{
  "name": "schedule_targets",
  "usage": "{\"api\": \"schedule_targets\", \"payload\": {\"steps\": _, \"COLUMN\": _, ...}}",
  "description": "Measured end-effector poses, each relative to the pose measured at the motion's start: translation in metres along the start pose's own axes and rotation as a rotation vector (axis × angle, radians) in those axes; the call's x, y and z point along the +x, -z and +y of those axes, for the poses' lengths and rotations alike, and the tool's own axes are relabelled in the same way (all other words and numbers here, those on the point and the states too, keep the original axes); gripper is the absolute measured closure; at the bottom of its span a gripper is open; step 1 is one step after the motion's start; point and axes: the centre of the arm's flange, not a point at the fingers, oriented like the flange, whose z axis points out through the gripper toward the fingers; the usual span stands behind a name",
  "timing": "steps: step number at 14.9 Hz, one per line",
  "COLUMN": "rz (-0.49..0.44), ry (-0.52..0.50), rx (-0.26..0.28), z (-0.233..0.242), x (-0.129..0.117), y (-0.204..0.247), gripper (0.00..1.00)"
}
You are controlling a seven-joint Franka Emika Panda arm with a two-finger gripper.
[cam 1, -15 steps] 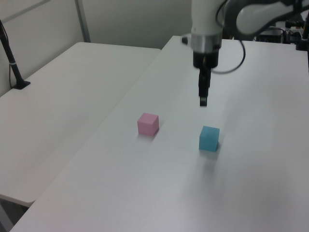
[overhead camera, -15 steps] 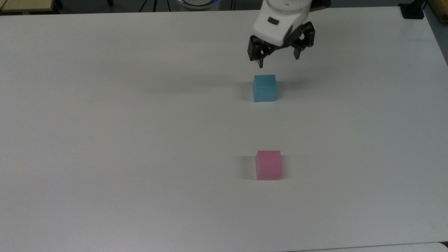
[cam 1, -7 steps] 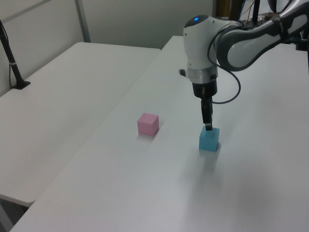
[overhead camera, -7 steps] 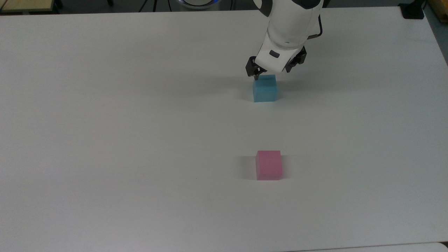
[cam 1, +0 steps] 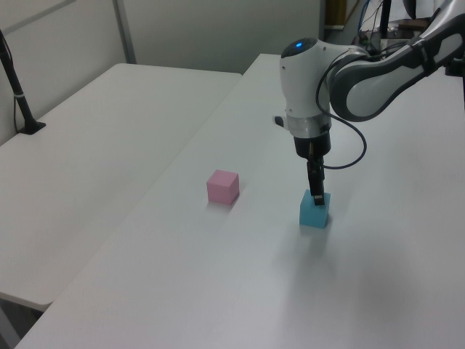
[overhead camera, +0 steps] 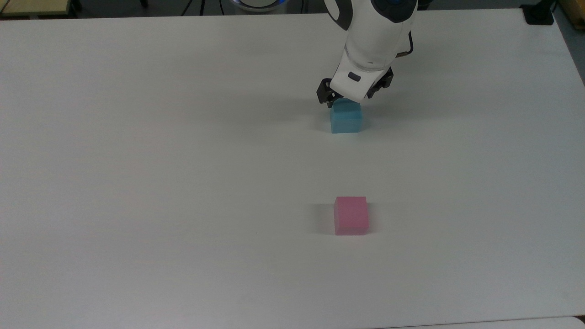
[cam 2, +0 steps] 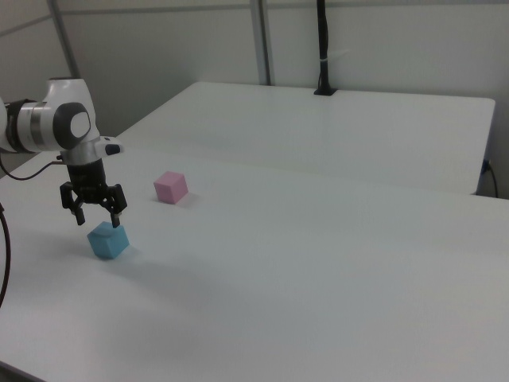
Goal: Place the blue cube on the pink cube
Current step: 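Close the gripper on the light-blue cube, then lift the light-blue cube and carry it over the pink cube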
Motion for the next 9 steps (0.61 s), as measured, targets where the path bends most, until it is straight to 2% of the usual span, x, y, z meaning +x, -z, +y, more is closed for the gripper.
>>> {"api": "schedule_targets", "payload": {"steps": 7, "rz": 0.011, "ry": 0.001, "rx": 0.012, "z": -0.001, "x": 0.011, "y": -0.035, "gripper": 0.00}}
{"api": "schedule_targets", "payload": {"steps": 9, "rz": 0.004, "ry": 0.004, "rx": 0.007, "z": -0.001, "x": 0.012, "y": -0.041, "gripper": 0.06}}
